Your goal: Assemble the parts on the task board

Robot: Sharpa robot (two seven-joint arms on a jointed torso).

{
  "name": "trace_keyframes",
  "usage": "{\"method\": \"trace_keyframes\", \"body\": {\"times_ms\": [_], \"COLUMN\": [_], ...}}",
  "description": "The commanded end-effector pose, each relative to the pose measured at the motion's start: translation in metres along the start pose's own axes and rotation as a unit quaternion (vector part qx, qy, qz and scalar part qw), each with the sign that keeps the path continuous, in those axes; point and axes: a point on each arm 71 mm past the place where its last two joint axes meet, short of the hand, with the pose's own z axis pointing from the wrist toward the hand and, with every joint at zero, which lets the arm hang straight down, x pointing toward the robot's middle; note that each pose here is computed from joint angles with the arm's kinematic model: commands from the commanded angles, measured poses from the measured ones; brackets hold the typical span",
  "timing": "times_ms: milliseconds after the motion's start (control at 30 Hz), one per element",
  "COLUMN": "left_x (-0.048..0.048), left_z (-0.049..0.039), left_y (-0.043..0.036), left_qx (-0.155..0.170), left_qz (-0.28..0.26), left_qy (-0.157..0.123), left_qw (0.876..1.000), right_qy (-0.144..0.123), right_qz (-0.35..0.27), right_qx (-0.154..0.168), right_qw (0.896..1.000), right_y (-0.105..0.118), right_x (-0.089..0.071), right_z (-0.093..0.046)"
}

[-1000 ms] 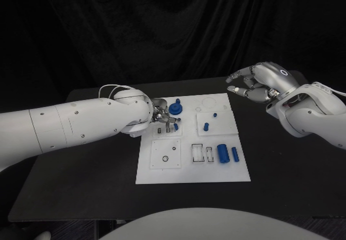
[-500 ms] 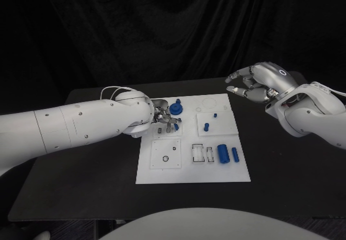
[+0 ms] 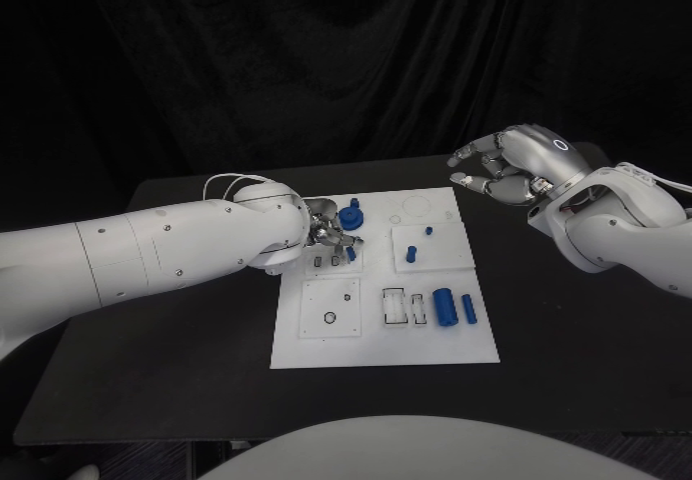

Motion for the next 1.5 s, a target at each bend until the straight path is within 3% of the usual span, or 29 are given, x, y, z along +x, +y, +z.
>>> {"method": "trace_keyframes", "body": {"times_ms": [33,900,1500], "left_x": [0.0015,0.0088,0.012], "left_z": [0.0012,0.0094,0.0088], "left_y": [-0.0028,-0.0056,-0.0057], "left_qx": [0.01,0.01,0.016], "left_qz": [0.002,0.004,0.0], "left_qy": [0.005,0.016,0.014], "left_qw": [1.0,1.0,1.0], "right_qy": [0.006,0.017,0.017], "right_qz": [0.001,0.003,0.004], "right_qx": [0.011,0.014,0.016], "right_qw": [1.0,1.0,1.0], "right_y": [-0.001,0.0,0.0], "right_x": [0.002,0.004,0.004], "right_z": [0.0,0.002,0.001]}}
